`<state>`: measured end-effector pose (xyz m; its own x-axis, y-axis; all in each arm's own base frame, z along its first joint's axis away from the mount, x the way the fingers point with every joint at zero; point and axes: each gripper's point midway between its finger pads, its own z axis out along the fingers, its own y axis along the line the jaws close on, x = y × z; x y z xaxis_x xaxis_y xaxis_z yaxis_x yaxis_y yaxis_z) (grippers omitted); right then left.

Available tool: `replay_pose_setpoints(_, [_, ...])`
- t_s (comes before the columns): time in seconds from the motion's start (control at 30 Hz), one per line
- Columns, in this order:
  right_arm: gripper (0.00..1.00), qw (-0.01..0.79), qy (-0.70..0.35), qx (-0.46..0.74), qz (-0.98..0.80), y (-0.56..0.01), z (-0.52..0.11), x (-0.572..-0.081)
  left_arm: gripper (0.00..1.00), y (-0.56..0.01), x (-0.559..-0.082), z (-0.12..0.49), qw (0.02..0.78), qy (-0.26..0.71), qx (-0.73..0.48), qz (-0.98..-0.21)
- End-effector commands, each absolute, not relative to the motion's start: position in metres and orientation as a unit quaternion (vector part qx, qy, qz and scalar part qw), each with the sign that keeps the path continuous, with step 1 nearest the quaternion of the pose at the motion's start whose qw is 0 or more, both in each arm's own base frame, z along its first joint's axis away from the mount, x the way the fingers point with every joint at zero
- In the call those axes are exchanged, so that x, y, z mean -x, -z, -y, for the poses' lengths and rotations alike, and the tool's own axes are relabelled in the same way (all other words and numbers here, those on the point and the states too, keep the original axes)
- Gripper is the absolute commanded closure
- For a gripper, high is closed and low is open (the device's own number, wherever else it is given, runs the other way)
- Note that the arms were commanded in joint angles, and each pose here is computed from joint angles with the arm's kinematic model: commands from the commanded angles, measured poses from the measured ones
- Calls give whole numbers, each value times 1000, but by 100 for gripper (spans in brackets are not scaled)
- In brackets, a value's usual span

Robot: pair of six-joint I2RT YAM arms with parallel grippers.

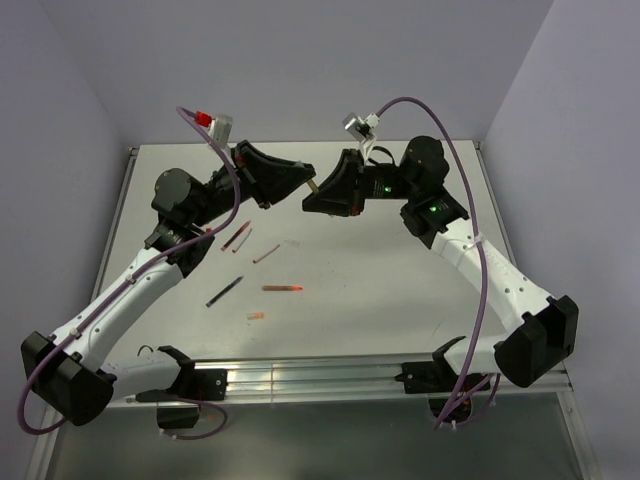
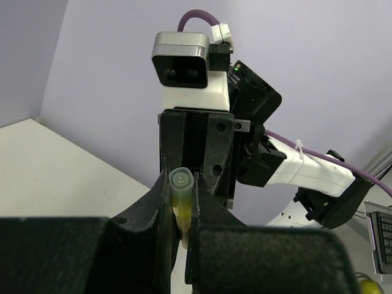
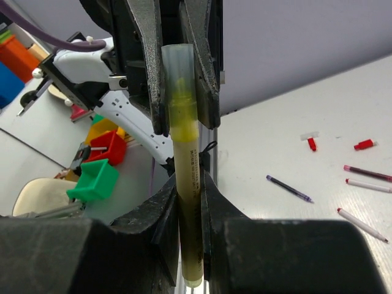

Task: Insert the pens into the pen caps
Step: Press the pen cap onto the pen.

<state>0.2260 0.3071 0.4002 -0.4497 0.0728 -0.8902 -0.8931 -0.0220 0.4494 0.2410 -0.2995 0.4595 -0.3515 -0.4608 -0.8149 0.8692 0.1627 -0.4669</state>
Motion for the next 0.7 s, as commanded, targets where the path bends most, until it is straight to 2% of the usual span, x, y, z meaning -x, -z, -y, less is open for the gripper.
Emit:
replay_pose_setpoints(0.0, [100, 528, -580, 269, -558, -457, -275, -277, 100, -448, -188, 304, 464, 653, -286, -526])
replay_pose_setpoints(0.33, [100, 606, -453, 214, -618, -473, -278, -307, 100, -455, -219, 313, 503, 609, -188, -584])
replay_pose_setpoints(0.67, [100, 629, -342, 181, -675, -465, -293, -327, 100, -452, -245, 326, 496, 576, -106, -641])
